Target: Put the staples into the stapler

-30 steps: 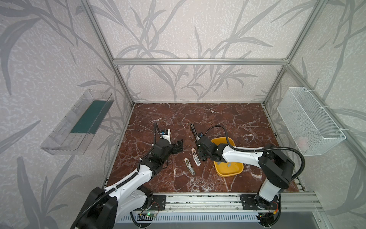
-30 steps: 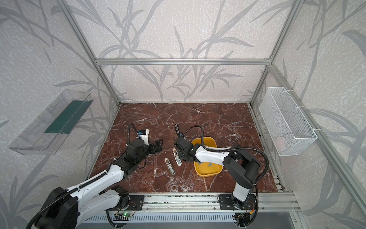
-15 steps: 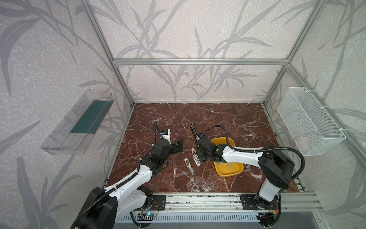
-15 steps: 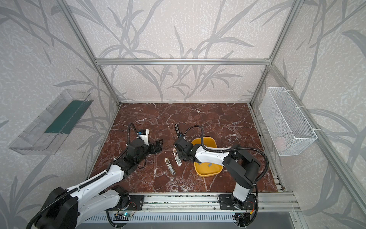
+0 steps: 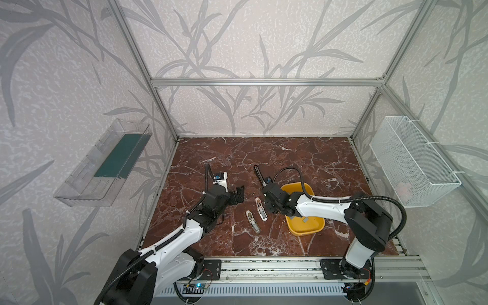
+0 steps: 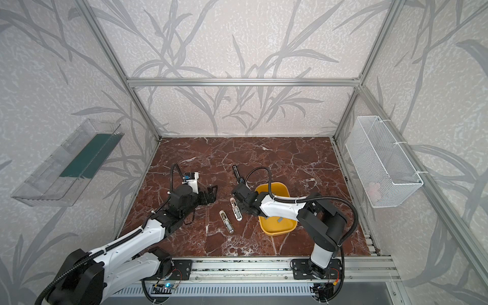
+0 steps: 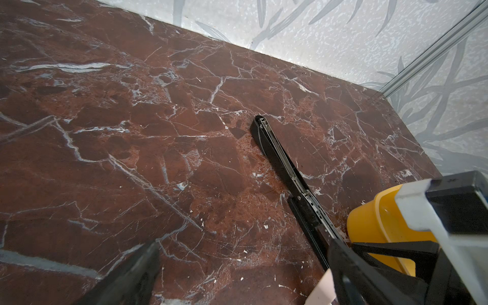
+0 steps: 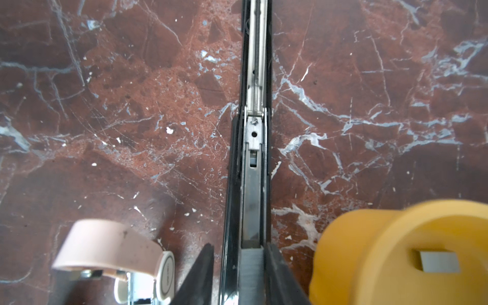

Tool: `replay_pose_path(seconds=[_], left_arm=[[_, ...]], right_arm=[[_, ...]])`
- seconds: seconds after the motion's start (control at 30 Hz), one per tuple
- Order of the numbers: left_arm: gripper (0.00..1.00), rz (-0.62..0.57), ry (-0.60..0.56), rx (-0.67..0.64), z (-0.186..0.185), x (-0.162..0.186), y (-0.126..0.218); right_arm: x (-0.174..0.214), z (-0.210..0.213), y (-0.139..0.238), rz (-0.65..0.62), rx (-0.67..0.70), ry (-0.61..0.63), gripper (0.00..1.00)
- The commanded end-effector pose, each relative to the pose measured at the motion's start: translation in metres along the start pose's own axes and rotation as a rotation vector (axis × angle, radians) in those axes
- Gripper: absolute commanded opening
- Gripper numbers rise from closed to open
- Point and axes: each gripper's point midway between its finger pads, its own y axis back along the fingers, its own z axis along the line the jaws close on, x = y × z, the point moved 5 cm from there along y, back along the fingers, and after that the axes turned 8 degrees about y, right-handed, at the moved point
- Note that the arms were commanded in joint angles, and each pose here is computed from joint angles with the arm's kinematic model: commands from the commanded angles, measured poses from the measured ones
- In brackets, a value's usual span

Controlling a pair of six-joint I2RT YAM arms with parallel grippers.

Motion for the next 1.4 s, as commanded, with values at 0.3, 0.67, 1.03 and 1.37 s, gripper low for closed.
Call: replay_pose_path(seconds=[0.3,0.67,1.03,1.37], left_arm=[[0.99,-0.035,-0.002,0.015,-0.006,-0.012,0.004],[0.99,-0.034,-0.001,0.016,-0.006,-0.012,0.004],[0.99,-0.032,-0.001,0.015,-0.006,-0.011,0.004],[0.99,-0.033,-0.002,0.015,-0.006,-0.012,0.003]], right_arm=[[-0.005,-0.012,0.017,-0.066,0.026,-0.023,0.40],[-0.003,-0.017,0.015,-0.053,0.033,-0.035,0.29],[-0.003,-0.014,0.010,-0.027,0.030,-0.024,0.27],[-0.003,-0.011,0.007,0.007,0.023,-0.004,0.27]])
